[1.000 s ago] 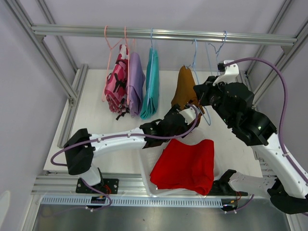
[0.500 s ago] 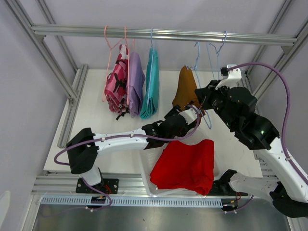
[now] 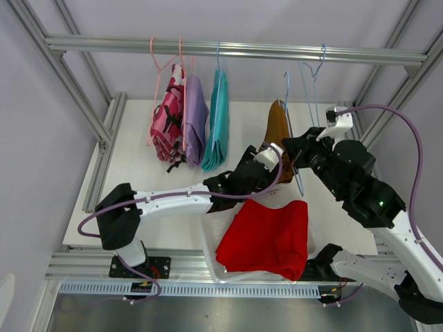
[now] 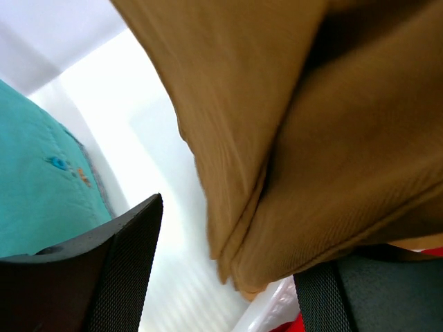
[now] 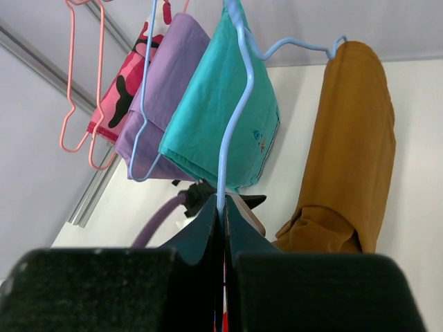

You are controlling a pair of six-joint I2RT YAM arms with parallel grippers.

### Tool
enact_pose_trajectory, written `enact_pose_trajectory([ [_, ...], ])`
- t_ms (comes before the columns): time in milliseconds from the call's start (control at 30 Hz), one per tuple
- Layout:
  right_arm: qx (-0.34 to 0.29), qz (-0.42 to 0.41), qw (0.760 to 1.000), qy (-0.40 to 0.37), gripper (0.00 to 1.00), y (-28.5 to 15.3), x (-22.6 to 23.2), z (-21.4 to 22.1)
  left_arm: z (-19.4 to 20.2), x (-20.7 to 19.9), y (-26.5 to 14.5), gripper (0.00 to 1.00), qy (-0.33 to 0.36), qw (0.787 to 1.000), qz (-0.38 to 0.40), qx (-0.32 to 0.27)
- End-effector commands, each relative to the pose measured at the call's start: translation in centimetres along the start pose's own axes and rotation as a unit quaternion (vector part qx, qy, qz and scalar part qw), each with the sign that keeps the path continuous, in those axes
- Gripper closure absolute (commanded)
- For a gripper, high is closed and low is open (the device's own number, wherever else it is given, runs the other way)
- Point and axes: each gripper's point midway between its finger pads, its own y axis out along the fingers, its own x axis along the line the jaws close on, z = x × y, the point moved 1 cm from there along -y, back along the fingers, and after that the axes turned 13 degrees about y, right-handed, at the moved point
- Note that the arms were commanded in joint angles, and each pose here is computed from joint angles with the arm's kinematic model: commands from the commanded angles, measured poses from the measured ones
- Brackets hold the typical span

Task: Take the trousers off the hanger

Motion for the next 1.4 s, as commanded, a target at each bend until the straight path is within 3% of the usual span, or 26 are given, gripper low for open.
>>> enact_pose_trajectory([
  [0,-0.044,-0.074,0.995,0.046,1.00,-1.3,3.2,-2.6,-5.4,1.7,-0.1,0.27,-0.103,0.992,-0.016,-0.075],
  [133,-0.034,-0.077,0.995,0.052,1.00,-1.0,3.0,-1.8,-6.4,1.1,0.1,0.28,-0.137,0.987,-0.002,-0.088],
  [400,-0.033,-0.070,0.996,0.054,1.00,-0.7,2.4,-1.1,-8.7,-1.8,-0.4,0.43,-0.215,0.965,0.081,-0.128],
  [800,-0.024,-0.078,0.995,0.063,1.00,-0.2,2.5,-0.1,-9.9,-5.2,0.9,0.58,-0.210,0.957,0.138,-0.146],
  [967,-0.016,-0.074,0.995,0.066,1.00,0.0,2.2,0.5,-10.1,-5.4,1.2,0.89,-0.204,0.958,0.138,-0.149],
  [1067,-0.017,-0.069,0.995,0.068,1.00,-0.1,1.6,0.9,-10.6,-5.0,1.0,0.99,-0.198,0.959,0.134,-0.153],
  [1367,-0.029,-0.019,0.997,0.065,1.00,-0.2,-2.0,2.9,-14.3,-0.9,-2.6,0.99,-0.169,0.959,0.111,-0.197],
])
